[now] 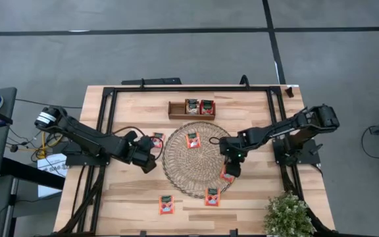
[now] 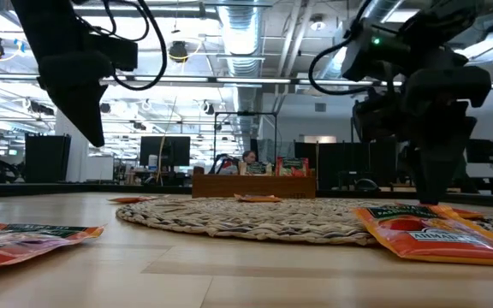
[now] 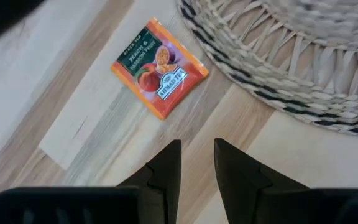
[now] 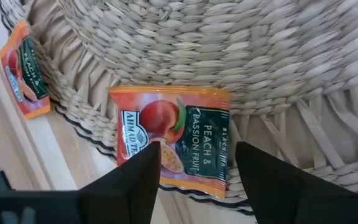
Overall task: Pick & Place Tea
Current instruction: Put the orange tea bag into the left section of the brown wooden organizer
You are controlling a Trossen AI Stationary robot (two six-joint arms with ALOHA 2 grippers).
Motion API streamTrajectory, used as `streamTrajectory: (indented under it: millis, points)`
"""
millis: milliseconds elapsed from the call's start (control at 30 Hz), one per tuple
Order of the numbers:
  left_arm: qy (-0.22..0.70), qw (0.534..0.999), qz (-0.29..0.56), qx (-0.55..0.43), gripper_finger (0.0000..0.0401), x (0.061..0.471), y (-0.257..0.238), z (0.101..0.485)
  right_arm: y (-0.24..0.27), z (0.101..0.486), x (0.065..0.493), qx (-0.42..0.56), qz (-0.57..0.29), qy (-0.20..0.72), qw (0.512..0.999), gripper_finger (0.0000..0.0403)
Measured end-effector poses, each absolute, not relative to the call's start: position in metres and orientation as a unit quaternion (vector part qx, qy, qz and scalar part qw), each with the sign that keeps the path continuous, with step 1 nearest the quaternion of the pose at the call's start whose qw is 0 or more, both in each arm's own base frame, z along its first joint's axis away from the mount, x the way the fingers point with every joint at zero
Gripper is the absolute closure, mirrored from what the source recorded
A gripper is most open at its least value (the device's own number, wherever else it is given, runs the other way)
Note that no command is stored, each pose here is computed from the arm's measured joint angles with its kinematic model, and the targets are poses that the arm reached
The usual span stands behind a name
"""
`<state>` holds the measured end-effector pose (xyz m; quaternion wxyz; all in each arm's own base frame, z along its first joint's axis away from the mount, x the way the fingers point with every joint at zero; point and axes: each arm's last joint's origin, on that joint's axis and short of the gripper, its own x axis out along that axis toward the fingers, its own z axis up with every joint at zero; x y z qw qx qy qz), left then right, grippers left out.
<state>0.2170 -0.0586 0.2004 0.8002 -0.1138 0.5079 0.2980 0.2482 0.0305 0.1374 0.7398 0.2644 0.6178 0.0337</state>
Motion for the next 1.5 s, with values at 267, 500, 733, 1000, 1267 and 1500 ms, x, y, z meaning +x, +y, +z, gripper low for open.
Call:
streamTrajectory:
  millis: [267, 500, 733, 1000, 1267, 1500]
  points:
    - [0.508, 0.796, 0.310, -0.114, 0.0313, 0.210, -0.056, 0.194, 0.035, 0.137, 0.247, 0.241, 0.021, 0.619, 0.748, 0.0220]
    - [0.501, 0.796, 0.313, -0.127, 0.0313, 0.207, -0.055, 0.182, 0.045, 0.136, 0.246, 0.198, 0.000, 0.616, 0.762, 0.0256]
    - [0.493, 0.798, 0.315, -0.145, 0.0313, 0.207, -0.055, 0.178, 0.051, 0.137, 0.246, 0.191, 0.009, 0.616, 0.765, 0.0288]
    - [0.476, 0.806, 0.323, -0.140, 0.0313, 0.209, -0.055, 0.179, 0.054, 0.153, 0.257, 0.191, 0.022, 0.606, 0.772, 0.0292]
    - [0.475, 0.807, 0.325, -0.136, 0.0313, 0.209, -0.055, 0.179, 0.053, 0.155, 0.255, 0.173, 0.009, 0.622, 0.764, 0.0292]
    - [0.478, 0.808, 0.320, -0.128, 0.0313, 0.209, -0.055, 0.179, 0.053, 0.155, 0.255, 0.173, 0.008, 0.622, 0.764, 0.0292]
